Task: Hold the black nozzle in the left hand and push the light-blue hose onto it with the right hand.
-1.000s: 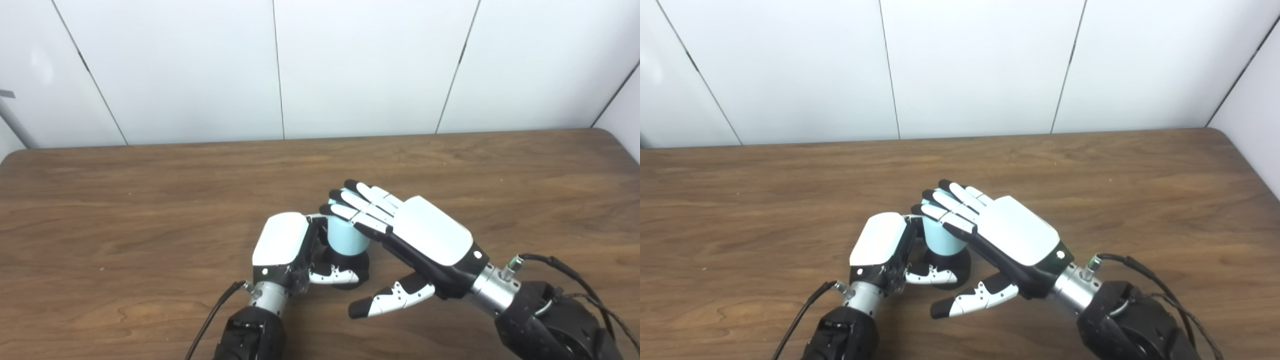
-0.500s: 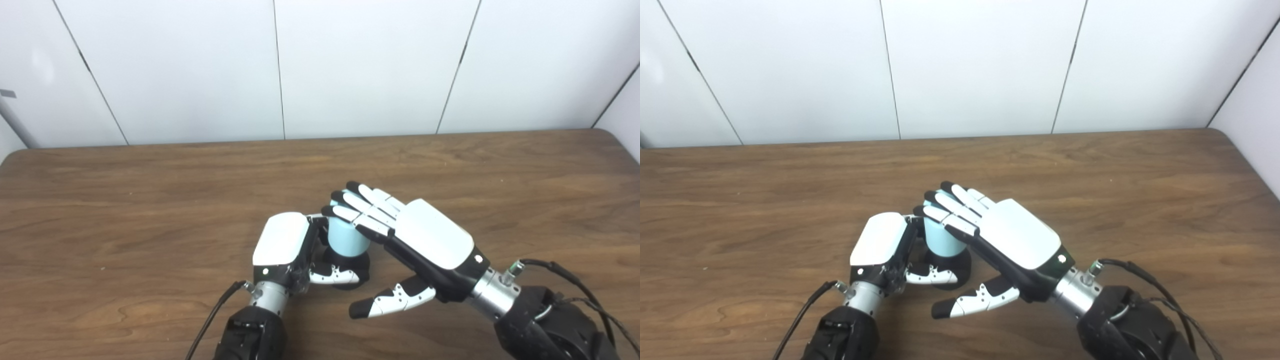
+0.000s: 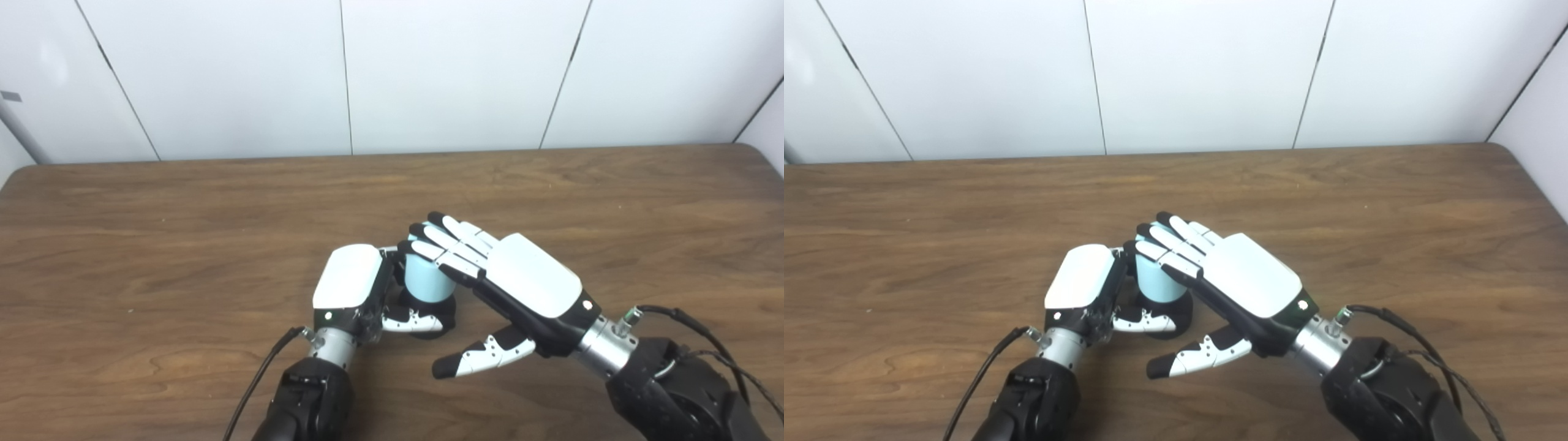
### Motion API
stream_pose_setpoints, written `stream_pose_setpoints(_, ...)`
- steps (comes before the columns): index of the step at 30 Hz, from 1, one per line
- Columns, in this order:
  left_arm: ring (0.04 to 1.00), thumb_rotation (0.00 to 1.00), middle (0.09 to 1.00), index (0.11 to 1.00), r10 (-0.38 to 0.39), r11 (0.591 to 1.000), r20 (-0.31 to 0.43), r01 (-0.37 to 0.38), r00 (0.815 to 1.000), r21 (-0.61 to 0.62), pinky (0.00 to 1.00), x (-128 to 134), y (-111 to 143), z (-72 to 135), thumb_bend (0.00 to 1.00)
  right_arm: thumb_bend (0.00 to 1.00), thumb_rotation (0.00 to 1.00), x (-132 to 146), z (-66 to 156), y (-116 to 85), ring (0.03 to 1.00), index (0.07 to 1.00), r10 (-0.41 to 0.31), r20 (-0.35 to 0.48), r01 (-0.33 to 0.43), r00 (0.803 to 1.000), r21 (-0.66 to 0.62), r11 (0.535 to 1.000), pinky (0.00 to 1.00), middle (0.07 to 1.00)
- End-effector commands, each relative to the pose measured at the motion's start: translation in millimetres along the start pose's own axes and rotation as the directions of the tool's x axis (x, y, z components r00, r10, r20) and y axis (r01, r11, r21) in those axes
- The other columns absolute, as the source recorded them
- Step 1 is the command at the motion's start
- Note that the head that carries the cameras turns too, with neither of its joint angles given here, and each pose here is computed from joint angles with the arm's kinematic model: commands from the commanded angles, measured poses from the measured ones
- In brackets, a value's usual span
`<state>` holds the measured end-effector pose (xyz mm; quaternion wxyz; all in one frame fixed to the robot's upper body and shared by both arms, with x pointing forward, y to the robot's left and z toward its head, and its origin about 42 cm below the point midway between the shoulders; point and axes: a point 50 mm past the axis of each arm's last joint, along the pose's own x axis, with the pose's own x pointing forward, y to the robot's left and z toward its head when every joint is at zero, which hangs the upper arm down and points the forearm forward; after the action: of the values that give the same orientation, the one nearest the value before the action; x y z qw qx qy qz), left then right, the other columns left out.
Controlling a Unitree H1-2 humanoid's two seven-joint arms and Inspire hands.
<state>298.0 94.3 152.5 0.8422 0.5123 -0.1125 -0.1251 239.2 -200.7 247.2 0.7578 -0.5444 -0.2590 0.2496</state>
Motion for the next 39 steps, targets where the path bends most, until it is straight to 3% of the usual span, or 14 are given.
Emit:
stream_pose_setpoints(1, 0.603, 0.00, 0.503, 0.480, -0.040, 0.999, -0.022, 0.041, 0.999, 0.026, 0.68, -3.5, -2.0, -4.0, 0.52, 0.60, 0.99, -5.6, -3.5, 7.4, 0.991, 0.921, 0.097, -0.036, -0.096, 0.995, 0.029, 0.995, 0.96, 0.964)
stream_pose_setpoints(5, 0.603, 0.00, 0.494, 0.484, -0.045, 0.999, -0.022, 0.046, 0.999, 0.027, 0.68, -3.7, -3.1, -3.8, 0.52, 0.59, 1.00, -1.0, 4.4, -15.5, 0.995, 0.937, -0.025, -0.001, 0.025, 1.000, 0.027, 0.999, 0.96, 0.971)
stream_pose_setpoints(9, 0.598, 0.00, 0.498, 0.482, -0.046, 0.999, -0.024, 0.047, 0.999, 0.028, 0.68, -3.2, -4.6, -3.8, 0.52, 0.57, 1.00, 4.4, 11.8, -42.3, 0.988, 0.938, -0.160, 0.049, 0.160, 0.986, 0.001, 0.987, 0.95, 0.980)
stream_pose_setpoints(12, 0.597, 0.00, 0.465, 0.493, -0.048, 0.998, -0.025, 0.049, 0.999, 0.029, 0.68, -3.1, -4.9, -3.5, 0.53, 0.57, 1.00, 4.7, 15.6, -54.5, 0.984, 0.949, -0.209, 0.055, 0.210, 0.976, -0.020, 0.977, 0.94, 0.979)
stream_pose_setpoints(15, 0.606, 0.00, 0.497, 0.482, -0.051, 0.998, -0.026, 0.052, 0.998, 0.031, 0.69, -3.3, -5.2, -3.7, 0.52, 0.57, 1.00, 3.9, 17.7, -63.7, 0.980, 0.941, -0.252, 0.062, 0.254, 0.966, -0.024, 0.967, 0.93, 0.971)
stream_pose_setpoints(22, 0.615, 0.00, 0.523, 0.469, -0.051, 0.998, -0.025, 0.052, 0.998, 0.028, 0.70, -3.5, -5.0, -5.0, 0.52, 0.56, 1.00, 5.7, 18.0, -74.6, 0.979, 0.934, -0.279, 0.073, 0.282, 0.958, -0.038, 0.959, 0.91, 0.960)
stream_pose_setpoints(27, 0.601, 0.00, 0.484, 0.487, -0.035, 0.999, -0.017, 0.035, 0.999, 0.018, 0.68, -2.0, -4.2, -6.5, 0.53, 0.57, 1.00, 5.4, 14.7, -75.8, 0.970, 0.920, -0.279, 0.061, 0.281, 0.958, -0.033, 0.959, 0.90, 0.948)
stream_pose_setpoints(32, 0.627, 0.00, 0.510, 0.485, -0.030, 1.000, 0.011, 0.030, 1.000, 0.005, 0.69, -0.3, 1.4, -9.2, 0.52, 0.57, 0.98, 4.6, 11.1, -71.4, 0.966, 0.921, -0.258, 0.037, 0.259, 0.965, -0.031, 0.965, 0.90, 0.943)
stream_pose_setpoints(34, 0.659, 0.05, 0.623, 0.494, -0.028, 1.000, 0.020, 0.028, 0.999, 0.010, 0.73, 0.6, 3.5, -10.4, 0.52, 0.57, 0.98, 4.3, 10.2, -69.2, 0.963, 0.923, -0.252, 0.027, 0.253, 0.967, -0.028, 0.967, 0.90, 0.940)
stream_pose_setpoints(35, 0.675, 0.04, 0.654, 0.578, -0.026, 1.000, 0.029, 0.026, 0.999, 0.014, 0.75, 0.8, 4.5, -10.6, 0.71, 0.57, 0.98, 3.9, 9.7, -68.1, 0.963, 0.923, -0.250, 0.022, 0.251, 0.968, -0.029, 0.968, 0.90, 0.939)
stream_pose_setpoints(36, 0.700, 0.06, 0.688, 0.638, -0.026, 0.999, 0.038, 0.026, 0.999, 0.019, 0.77, 1.0, 5.7, -11.1, 0.81, 0.58, 0.98, 3.8, 9.2, -66.9, 0.961, 0.924, -0.246, 0.015, 0.246, 0.969, -0.031, 0.969, 0.90, 0.937)
stream_pose_setpoints(37, 0.741, 0.10, 0.737, 0.700, -0.027, 0.999, 0.046, 0.026, 0.999, 0.026, 0.81, 1.2, 6.7, -11.8, 0.89, 0.58, 0.99, 3.9, 8.9, -65.8, 0.961, 0.931, -0.242, 0.009, 0.242, 0.970, -0.034, 0.970, 0.92, 0.939)
stream_pose_setpoints(39, 0.799, 0.15, 0.803, 0.768, -0.026, 0.999, 0.061, 0.023, 0.998, 0.046, 0.86, 1.5, 9.0, -13.0, 0.94, 0.58, 1.00, 3.8, 8.4, -64.2, 0.960, 0.935, -0.236, 0.000, 0.236, 0.972, -0.038, 0.971, 0.93, 0.940)
